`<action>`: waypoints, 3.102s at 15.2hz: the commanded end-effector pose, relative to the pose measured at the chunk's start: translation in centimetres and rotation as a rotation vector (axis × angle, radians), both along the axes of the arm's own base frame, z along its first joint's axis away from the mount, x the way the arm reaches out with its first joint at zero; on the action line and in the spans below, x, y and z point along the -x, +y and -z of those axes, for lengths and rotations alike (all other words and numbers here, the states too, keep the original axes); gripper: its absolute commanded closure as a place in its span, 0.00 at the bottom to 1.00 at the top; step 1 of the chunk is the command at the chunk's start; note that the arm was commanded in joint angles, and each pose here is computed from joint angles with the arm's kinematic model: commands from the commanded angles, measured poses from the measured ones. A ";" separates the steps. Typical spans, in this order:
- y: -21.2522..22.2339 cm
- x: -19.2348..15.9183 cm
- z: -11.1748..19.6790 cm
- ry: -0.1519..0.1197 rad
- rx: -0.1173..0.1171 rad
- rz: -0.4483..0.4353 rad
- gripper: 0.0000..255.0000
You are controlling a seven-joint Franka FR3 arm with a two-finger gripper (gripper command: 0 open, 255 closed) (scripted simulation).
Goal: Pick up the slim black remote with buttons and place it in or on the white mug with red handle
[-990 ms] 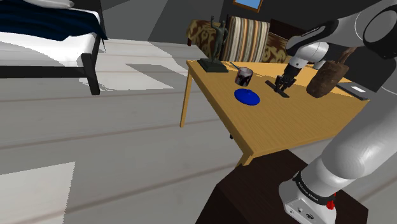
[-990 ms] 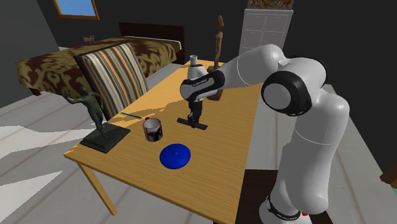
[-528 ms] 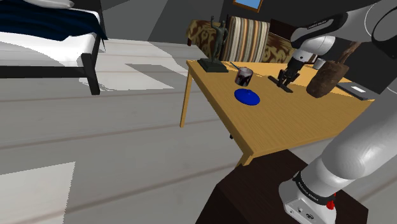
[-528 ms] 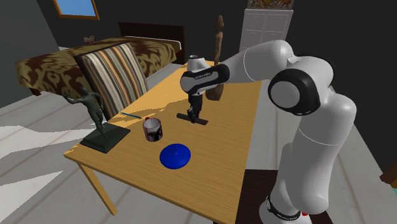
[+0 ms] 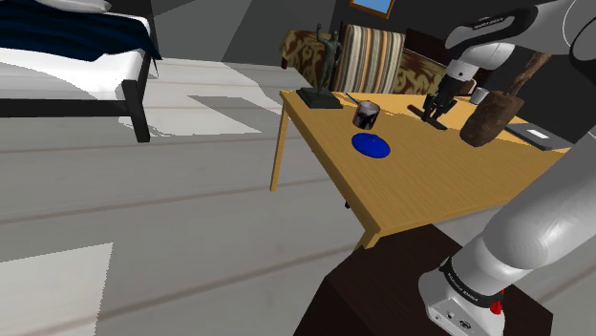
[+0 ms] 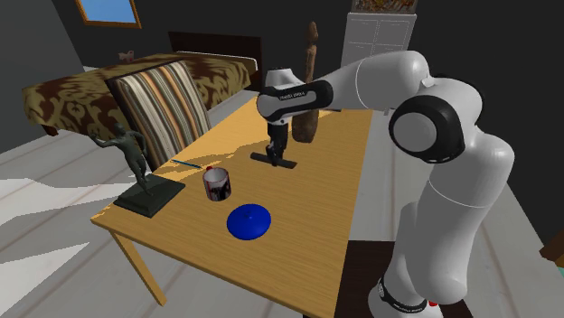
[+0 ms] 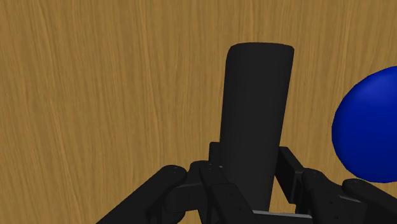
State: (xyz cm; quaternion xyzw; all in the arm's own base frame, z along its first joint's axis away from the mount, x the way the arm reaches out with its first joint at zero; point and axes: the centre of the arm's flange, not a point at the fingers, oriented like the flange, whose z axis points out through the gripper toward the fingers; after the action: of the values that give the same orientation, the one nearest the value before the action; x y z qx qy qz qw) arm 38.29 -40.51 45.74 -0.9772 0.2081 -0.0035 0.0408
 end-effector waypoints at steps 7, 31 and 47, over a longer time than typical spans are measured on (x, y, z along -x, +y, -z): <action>0.2 -2.7 -2.9 0.000 0.000 0.000 1.00; 2.0 -23.9 2.2 0.000 0.000 0.000 1.00; 2.0 -23.9 3.9 0.000 0.000 0.000 0.00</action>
State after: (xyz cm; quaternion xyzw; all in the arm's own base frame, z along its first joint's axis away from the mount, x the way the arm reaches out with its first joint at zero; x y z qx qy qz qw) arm 62.23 -38.51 41.79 -0.9772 0.2082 -0.0034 0.0408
